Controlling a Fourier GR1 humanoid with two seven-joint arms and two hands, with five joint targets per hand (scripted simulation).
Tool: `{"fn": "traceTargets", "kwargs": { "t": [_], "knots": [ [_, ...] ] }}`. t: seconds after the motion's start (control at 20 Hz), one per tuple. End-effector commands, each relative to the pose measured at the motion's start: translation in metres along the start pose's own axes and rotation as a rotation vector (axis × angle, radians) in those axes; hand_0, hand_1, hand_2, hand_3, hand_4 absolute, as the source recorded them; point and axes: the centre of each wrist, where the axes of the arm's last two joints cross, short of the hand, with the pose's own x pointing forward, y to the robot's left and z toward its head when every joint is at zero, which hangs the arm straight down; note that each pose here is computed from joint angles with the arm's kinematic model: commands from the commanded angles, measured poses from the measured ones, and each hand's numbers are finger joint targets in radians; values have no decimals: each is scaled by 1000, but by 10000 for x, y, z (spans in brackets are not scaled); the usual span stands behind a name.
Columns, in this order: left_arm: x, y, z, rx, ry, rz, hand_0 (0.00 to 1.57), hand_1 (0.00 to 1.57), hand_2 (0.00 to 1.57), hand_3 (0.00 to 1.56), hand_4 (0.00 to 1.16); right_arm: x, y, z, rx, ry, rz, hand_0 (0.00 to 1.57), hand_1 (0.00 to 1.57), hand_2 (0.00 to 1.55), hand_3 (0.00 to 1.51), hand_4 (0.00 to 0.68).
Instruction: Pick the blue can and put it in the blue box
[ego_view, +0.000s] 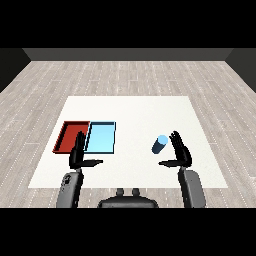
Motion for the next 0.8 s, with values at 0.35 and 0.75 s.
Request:
{"fn": "traceTargets", "kwargs": {
  "t": [0.35, 0.75],
  "knots": [
    [32, 38, 46, -5, -19, -8, 0, 0, 0, 0, 0, -86, -275, 130, -11, -12, -13, 0, 0, 0, 0, 0],
    [100, 73, 9, -8, -19, 4, 0, 0, 0, 0, 0, -153, -47, -130, -31, 9, 0, 0, 0, 0, 0, 0]
  ]
}}
